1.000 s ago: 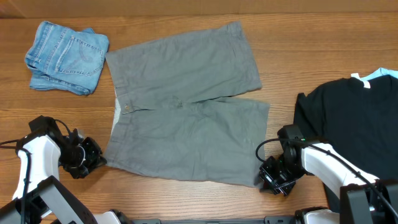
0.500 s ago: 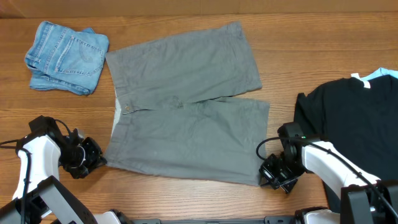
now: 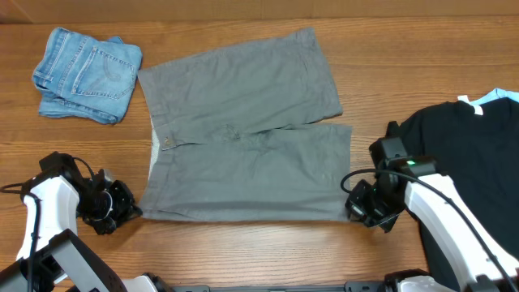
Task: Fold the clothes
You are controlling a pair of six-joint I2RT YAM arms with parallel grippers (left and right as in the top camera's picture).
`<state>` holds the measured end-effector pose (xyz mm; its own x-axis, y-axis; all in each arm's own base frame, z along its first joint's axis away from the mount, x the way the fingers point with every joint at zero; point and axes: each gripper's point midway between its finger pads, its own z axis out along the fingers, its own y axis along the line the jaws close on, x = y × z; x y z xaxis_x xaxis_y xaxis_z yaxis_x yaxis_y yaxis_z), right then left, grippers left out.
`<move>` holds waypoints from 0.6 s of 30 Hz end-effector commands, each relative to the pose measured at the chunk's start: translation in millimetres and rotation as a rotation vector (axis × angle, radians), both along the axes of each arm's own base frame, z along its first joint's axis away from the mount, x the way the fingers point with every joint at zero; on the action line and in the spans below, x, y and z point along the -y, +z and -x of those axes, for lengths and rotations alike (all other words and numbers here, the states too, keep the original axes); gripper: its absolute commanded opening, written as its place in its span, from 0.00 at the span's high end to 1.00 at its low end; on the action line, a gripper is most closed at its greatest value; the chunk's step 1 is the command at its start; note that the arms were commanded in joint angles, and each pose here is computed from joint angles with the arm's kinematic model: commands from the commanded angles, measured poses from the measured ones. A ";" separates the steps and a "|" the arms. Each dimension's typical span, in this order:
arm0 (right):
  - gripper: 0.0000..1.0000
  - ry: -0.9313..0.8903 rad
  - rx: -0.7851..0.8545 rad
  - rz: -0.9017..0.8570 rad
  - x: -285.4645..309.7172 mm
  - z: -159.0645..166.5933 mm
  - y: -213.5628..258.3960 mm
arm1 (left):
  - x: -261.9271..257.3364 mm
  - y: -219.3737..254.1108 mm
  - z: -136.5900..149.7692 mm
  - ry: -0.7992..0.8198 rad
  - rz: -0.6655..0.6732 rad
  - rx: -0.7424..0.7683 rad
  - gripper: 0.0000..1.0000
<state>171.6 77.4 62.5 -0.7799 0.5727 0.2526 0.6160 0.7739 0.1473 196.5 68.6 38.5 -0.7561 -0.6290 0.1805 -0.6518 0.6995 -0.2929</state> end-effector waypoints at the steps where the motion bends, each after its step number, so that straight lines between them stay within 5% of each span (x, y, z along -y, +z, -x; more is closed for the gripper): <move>1: 0.96 0.011 0.130 0.036 6.2 -19.8 28.8 | 1.0 12.2 -4.9 -0.051 0.022 0.033 0.96; 7: 0.96 0.005 0.225 0.112 20.7 -24.3 81.2 | 19.2 43.6 -7.1 -0.101 0.107 0.107 0.96; 18: 0.96 -0.017 0.391 0.187 39.6 -15.0 178.9 | 36.0 109.7 3.8 -0.079 0.006 0.317 0.96</move>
